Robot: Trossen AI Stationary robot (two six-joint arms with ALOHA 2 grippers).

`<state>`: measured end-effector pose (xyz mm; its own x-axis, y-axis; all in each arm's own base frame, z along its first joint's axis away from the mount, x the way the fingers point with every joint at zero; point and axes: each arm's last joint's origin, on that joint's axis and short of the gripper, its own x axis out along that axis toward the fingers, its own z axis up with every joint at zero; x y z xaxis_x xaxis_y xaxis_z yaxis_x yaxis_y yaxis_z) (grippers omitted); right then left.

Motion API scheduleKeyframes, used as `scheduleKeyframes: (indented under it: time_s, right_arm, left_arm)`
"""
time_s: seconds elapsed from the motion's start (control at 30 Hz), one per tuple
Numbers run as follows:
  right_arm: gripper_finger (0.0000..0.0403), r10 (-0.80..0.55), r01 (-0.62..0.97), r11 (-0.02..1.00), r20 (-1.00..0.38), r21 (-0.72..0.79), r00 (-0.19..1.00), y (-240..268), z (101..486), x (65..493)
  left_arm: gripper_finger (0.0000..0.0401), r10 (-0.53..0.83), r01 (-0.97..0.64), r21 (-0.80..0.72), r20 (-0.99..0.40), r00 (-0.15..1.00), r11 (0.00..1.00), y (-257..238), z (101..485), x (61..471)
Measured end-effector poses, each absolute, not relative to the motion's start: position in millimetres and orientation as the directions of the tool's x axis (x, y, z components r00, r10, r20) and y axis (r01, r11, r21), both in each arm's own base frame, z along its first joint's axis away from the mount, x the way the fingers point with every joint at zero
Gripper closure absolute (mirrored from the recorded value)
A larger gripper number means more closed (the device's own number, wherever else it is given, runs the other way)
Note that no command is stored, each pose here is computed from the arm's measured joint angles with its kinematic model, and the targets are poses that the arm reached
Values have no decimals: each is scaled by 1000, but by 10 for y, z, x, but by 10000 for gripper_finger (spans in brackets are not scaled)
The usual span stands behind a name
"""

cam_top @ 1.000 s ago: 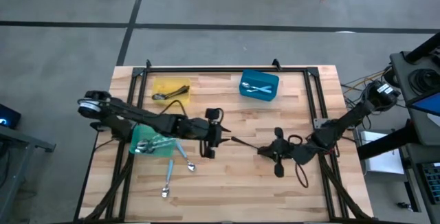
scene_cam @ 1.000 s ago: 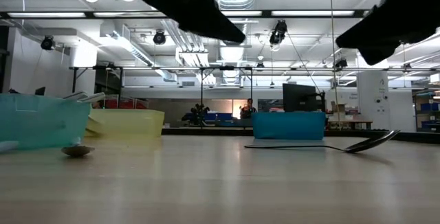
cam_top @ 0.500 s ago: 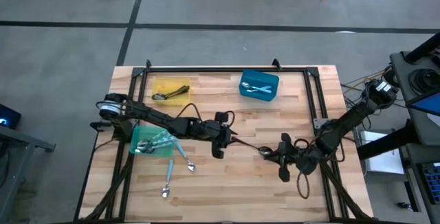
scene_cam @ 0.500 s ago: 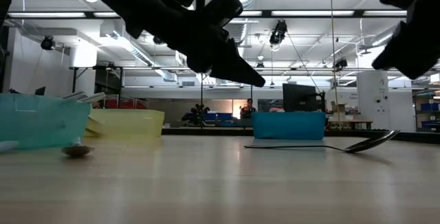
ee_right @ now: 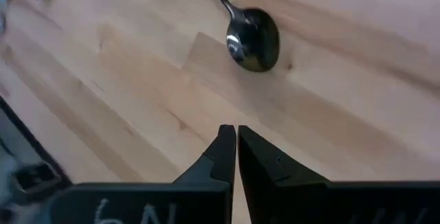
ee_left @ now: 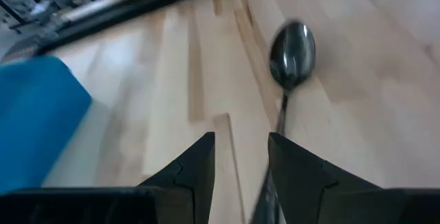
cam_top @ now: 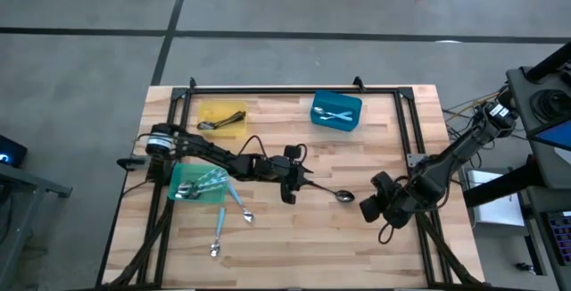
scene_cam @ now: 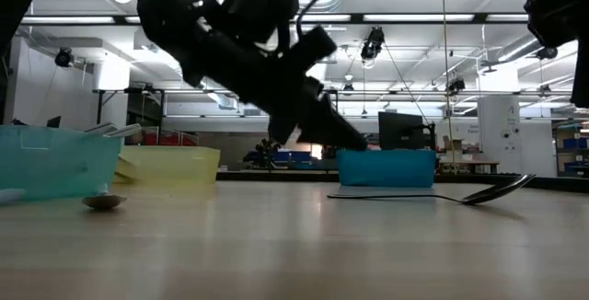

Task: Sort silverware by color (type)
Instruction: Put the black spoon into the yellow bin

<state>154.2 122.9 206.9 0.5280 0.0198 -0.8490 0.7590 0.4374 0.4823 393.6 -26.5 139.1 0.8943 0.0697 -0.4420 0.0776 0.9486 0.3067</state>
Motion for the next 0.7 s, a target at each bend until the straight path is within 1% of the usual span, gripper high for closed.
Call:
scheduleKeyframes:
  time_s: [0.03, 0.1, 0.2, 0.27, 0.37, 0.47, 0.6, 0.7]
  right_arm:
    - [394, 23, 775, 397, -849, 492, 528, 1230, 2069, 1542]
    - [393, 23, 791, 353, -850, 500, 527, 1227, 2068, 1544]
    - [386, 25, 796, 332, -848, 506, 529, 1228, 2068, 1547]
    - [374, 25, 801, 316, -848, 509, 529, 1230, 2068, 1548]
    - [345, 19, 810, 296, -851, 506, 524, 1237, 2047, 1563]
    - [314, -20, 843, 247, -867, 478, 497, 1191, 1991, 1610]
    - [276, -37, 863, 248, -885, 441, 463, 1113, 1929, 1670]
    - [247, -40, 861, 239, -882, 449, 470, 1080, 1917, 1709]
  left_arm:
    - [286, 72, 80, 307, -453, 889, 949, -258, 1338, 3942]
    - [286, 73, 85, 305, -470, 880, 949, -255, 1243, 3953]
    - [286, 73, 86, 303, -477, 876, 949, -257, 1128, 3971]
    - [286, 74, 88, 303, -484, 872, 949, -254, 1072, 3977]
    - [286, 74, 90, 303, -491, 868, 949, -254, 1009, 3981]
    - [286, 75, 95, 302, -505, 860, 949, -253, 948, 3981]
    - [286, 76, 97, 299, -517, 853, 949, -253, 899, 3978]
    - [286, 77, 96, 297, -523, 849, 950, -239, 866, 3979]
